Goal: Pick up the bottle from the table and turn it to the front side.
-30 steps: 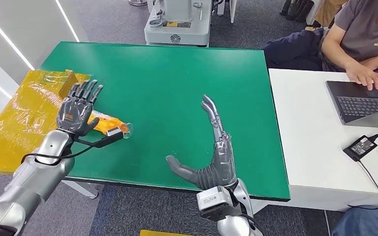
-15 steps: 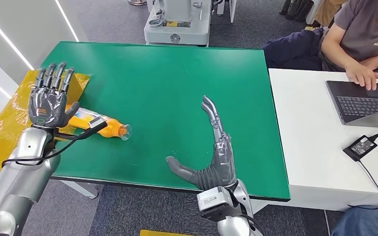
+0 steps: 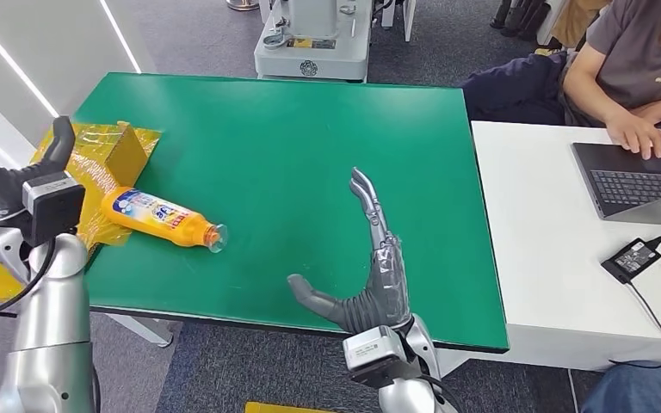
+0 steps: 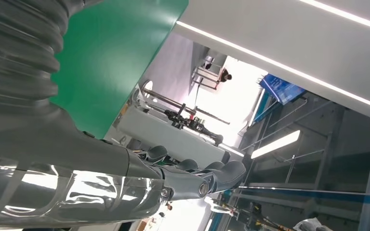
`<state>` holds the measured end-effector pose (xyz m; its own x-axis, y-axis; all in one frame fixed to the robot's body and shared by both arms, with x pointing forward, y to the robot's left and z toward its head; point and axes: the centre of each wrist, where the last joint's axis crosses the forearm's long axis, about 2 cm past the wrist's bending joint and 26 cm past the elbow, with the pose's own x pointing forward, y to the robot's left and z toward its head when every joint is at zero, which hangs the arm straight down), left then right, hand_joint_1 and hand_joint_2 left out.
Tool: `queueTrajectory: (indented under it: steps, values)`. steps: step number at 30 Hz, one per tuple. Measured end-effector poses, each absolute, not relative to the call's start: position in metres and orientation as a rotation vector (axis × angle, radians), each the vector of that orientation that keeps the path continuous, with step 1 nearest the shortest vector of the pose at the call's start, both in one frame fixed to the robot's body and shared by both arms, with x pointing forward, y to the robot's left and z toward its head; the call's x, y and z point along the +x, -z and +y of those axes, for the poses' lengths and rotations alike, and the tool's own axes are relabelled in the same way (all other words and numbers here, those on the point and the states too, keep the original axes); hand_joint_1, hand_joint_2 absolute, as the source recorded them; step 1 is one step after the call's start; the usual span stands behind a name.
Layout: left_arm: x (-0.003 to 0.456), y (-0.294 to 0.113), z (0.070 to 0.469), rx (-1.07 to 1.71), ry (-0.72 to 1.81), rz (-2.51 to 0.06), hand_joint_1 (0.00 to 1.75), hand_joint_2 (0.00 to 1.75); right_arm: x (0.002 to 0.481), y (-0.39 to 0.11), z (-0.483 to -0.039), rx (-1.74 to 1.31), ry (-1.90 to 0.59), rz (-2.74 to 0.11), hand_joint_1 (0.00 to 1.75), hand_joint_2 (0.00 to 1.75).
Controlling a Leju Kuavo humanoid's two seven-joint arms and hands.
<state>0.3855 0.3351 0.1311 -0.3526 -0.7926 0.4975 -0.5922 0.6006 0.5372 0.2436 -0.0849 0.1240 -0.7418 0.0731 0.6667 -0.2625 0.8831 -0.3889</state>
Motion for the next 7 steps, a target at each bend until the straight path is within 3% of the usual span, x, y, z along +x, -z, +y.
queueTrajectory:
  steps: [7]
  values:
    - [0.383,-0.133,0.258,0.564,0.181,-2.18,0.0,1.75,0.242,-0.126,-0.085,0.103,-0.553,-2.358,0.0,1.75]
